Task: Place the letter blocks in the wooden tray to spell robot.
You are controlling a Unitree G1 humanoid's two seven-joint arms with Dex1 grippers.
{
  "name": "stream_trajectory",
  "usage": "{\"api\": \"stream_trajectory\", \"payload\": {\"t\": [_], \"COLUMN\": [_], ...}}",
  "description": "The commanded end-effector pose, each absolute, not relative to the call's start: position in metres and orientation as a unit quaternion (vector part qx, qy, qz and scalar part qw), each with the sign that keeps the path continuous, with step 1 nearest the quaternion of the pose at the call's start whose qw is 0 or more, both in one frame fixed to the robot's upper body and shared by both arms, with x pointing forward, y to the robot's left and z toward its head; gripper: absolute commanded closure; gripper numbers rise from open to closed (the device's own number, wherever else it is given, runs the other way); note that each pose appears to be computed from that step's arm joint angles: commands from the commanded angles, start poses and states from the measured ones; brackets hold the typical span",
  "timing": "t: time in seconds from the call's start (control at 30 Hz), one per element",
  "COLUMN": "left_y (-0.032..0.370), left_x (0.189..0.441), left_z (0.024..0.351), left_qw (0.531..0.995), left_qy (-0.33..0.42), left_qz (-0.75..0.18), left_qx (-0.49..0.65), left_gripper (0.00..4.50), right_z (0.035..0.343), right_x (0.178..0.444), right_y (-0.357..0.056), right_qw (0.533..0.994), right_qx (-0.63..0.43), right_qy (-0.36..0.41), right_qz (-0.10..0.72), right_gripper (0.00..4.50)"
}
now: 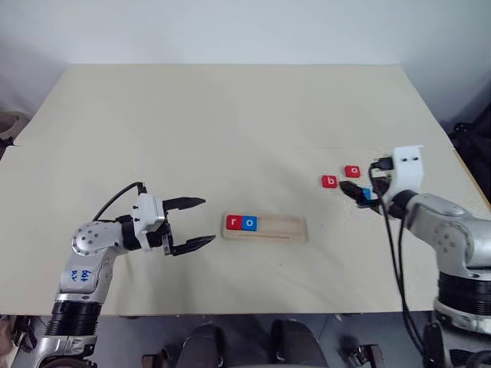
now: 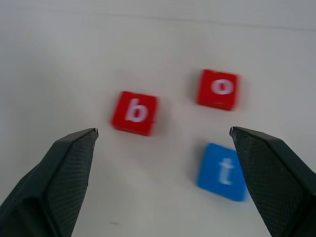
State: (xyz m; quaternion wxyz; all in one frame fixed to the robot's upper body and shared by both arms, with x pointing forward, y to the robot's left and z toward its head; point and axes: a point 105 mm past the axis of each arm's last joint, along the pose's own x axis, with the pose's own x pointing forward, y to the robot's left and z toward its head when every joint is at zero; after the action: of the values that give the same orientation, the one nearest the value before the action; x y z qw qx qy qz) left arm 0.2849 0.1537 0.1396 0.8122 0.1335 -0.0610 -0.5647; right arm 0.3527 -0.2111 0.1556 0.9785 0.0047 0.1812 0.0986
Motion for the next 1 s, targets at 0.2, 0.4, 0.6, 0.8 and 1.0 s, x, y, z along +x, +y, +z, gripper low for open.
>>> {"api": "stream_trajectory", "payload": {"t": [0.2,0.4,0.6,0.8,1.0], "left_y": [0.149,0.150,0.149,0.146,0.140], "left_x": [0.277,0.272,0.271,0.272,0.274], "left_z": [0.153,0.155,0.156,0.156,0.152], "left_qw": [0.807,0.813,0.814,0.811,0.802], "left_qy": [-0.085,-0.084,-0.083,-0.084,-0.079], "left_qz": [-0.567,-0.559,-0.557,-0.562,-0.578], "left_qx": [0.141,0.141,0.142,0.139,0.129], "left_gripper": [0.05,0.05,0.00,0.00,0.00], "right_z": [0.145,0.139,0.136,0.142,0.157], "right_x": [0.375,0.386,0.389,0.385,0.356], "right_y": [-0.189,-0.186,-0.183,-0.187,-0.186], "right_qw": [0.982,0.983,0.984,0.986,0.987], "right_qx": [0.003,0.017,0.020,0.020,0.011], "right_qy": [0.178,0.179,0.175,0.165,0.155], "right_qz": [0.055,0.024,0.018,0.015,0.038], "right_gripper": [0.00,0.00,1.86,3.04,3.04]}}
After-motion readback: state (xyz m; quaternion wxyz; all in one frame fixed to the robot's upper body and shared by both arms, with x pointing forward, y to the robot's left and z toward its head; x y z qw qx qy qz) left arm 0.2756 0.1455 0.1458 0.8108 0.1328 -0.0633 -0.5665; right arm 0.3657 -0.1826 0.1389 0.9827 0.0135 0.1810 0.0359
